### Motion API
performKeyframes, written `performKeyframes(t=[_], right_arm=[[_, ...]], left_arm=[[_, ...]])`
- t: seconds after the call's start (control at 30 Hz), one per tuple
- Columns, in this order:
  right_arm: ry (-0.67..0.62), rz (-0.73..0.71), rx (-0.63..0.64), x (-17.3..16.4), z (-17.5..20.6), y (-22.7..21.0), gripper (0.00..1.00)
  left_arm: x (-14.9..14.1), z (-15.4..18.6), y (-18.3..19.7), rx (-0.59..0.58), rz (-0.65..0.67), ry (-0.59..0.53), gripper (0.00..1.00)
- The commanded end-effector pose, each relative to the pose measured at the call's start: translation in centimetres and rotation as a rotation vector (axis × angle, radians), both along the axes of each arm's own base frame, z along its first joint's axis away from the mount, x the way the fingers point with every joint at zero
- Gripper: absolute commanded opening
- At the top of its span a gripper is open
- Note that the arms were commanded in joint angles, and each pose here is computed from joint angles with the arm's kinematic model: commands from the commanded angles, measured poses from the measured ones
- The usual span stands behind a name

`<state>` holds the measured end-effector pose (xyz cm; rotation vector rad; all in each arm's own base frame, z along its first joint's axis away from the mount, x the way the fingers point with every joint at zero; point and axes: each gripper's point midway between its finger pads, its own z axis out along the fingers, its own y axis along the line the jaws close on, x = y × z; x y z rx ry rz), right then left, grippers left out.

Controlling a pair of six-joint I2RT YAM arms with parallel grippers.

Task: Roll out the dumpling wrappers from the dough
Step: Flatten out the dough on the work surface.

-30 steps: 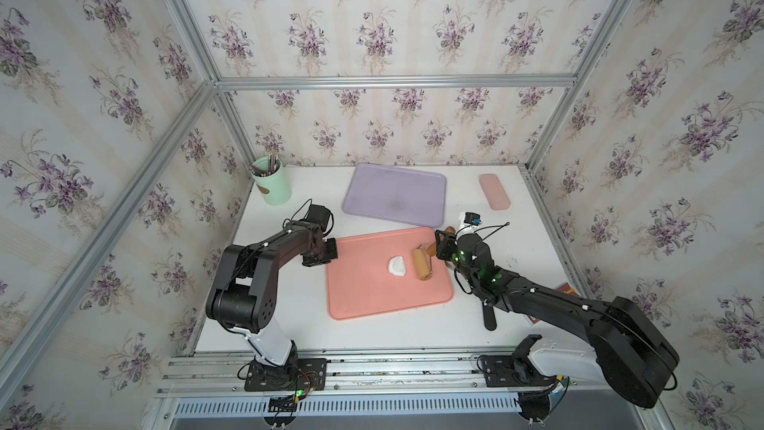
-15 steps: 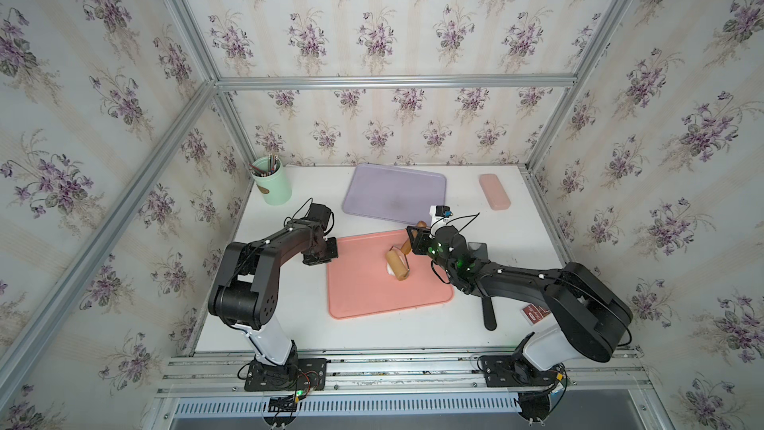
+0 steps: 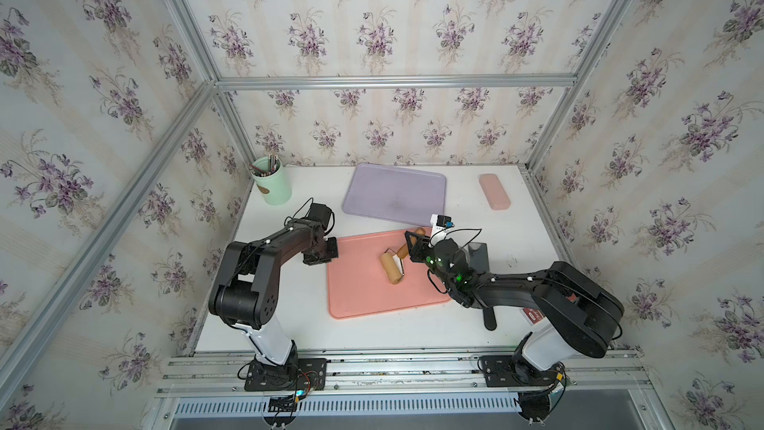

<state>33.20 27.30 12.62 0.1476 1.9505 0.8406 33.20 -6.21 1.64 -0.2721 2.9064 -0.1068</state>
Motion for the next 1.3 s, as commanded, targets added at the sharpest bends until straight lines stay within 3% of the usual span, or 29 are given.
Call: performKeyframes(t=[0.0,0.13,0.37,0.5,0.7,0.77,0.87,0.97,1.17,1.27], right_arm=[[0.147,-0.086,-0.194,-0.5,-5.2,-4.6,0.00],[0.105,-0.121,-0.291,-0.3,-4.5,-6.0,0.00],[0.081,0.081,-0.200,-3.1,-4.4,1.4,0.00],[0.117,-0.021,-0.204,-2.0,-5.4,-1.8,0.00],[0.129,-0.197,-0.238,-0.4,-3.7,-8.0,0.00],[0.133,-0.176,-0.265,-0.8,-4.4,-7.5,0.00],[0.082,-0.052,-0.248,-2.1,-4.3,-3.2,0.00],[0.073,-0.022,-0.238,-2.3,-3.8,-0.8,0.00],[0.092,-0.192,-0.242,0.3,-1.1,-7.1,0.00],[0.067,-0.178,-0.245,0.4,0.5,-7.3,0.00]], left_arm=[[-0.5,-0.3,0.8,0.047,0.002,0.025,0.00],[-0.5,-0.1,0.7,0.039,0.004,0.014,0.00],[-0.2,-0.3,0.3,0.015,0.012,0.012,0.00],[-0.2,-0.2,0.3,0.021,0.006,0.016,0.00],[-0.1,0.1,0.5,0.036,0.004,0.009,0.00],[0.0,-0.1,0.5,0.033,0.005,0.014,0.00],[0.1,-0.2,0.2,0.017,0.006,0.012,0.00],[0.1,-0.1,0.3,0.018,0.009,0.011,0.00],[-0.1,0.2,0.6,0.040,-0.002,0.010,0.00],[0.1,0.2,0.4,0.031,-0.003,0.006,0.00]])
